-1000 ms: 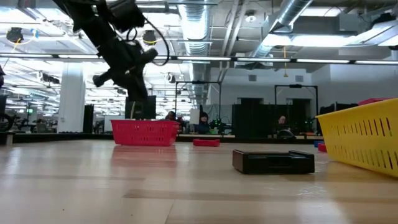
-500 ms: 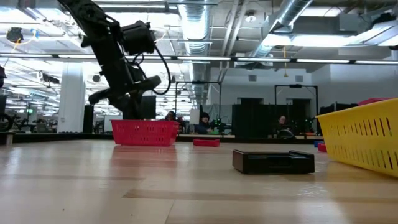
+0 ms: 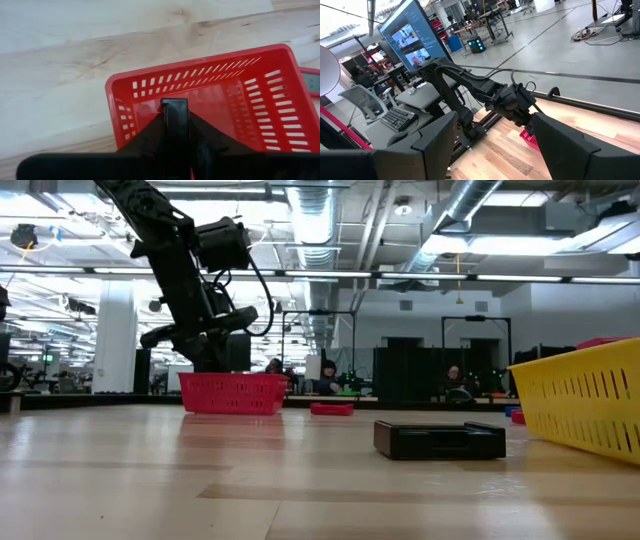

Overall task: Pick & Place Office items
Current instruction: Put the left black digital clock in the red basket, then put the top left red digital clock into the red basket

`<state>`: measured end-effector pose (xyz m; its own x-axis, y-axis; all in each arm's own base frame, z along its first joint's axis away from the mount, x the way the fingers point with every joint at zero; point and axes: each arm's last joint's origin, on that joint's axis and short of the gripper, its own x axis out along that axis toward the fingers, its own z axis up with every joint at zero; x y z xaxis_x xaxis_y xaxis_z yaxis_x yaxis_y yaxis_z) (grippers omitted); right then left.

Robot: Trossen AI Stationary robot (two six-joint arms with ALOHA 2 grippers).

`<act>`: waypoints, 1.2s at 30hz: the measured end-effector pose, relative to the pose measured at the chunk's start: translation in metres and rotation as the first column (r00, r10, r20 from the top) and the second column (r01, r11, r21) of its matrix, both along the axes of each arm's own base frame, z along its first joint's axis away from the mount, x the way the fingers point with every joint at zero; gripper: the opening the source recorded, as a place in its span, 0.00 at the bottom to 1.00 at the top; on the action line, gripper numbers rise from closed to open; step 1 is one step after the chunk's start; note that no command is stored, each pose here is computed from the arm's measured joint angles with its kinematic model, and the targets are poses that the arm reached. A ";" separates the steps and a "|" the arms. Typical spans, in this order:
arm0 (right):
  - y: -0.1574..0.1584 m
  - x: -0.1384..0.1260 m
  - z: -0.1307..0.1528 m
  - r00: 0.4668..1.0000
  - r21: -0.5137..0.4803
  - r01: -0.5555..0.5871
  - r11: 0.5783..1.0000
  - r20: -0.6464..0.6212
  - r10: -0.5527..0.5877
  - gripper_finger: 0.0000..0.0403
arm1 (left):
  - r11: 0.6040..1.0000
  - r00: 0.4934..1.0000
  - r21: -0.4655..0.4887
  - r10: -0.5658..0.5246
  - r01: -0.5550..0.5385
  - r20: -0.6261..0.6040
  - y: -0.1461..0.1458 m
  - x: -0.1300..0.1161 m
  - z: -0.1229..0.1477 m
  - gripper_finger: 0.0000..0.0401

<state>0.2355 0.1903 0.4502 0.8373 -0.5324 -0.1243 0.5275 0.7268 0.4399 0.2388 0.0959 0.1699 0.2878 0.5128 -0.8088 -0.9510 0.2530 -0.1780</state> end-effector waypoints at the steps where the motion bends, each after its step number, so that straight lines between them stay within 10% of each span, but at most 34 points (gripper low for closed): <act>1: 0.000 0.000 0.000 1.000 0.000 0.000 1.000 0.000 0.000 0.63 | 1.000 1.000 0.001 0.001 -0.001 -0.001 0.000 0.000 0.000 0.14; 17: 0.002 -0.001 0.000 1.000 0.001 -0.009 1.000 0.000 0.009 0.63 | 0.996 0.998 0.083 0.024 -0.029 0.062 0.004 0.005 0.006 0.31; 22: 0.001 -0.001 0.000 1.000 0.001 -0.008 1.000 0.000 0.008 0.63 | 0.963 0.975 0.218 -0.187 0.158 0.118 -0.003 0.018 0.024 0.36; 26: 0.001 -0.001 0.000 1.000 -0.004 -0.009 1.000 -0.004 0.009 0.63 | 0.786 0.832 0.397 -0.547 0.474 0.089 -0.023 0.033 0.045 0.37; 32: 0.000 -0.001 0.000 1.000 -0.011 -0.003 1.000 -0.009 0.003 0.63 | 0.292 0.430 0.418 -0.856 0.860 -0.286 -0.064 0.046 0.057 0.41; 36: -0.001 0.000 0.000 1.000 -0.012 0.002 1.000 -0.009 -0.002 0.63 | 0.186 0.314 0.315 -0.848 0.931 -0.427 -0.063 0.056 0.057 0.47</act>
<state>0.2358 0.1893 0.4499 0.8350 -0.5358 -0.1254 0.5330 0.7308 0.4265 0.2952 0.0327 0.2269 0.7194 0.2527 -0.6470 -0.0297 0.9418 0.3349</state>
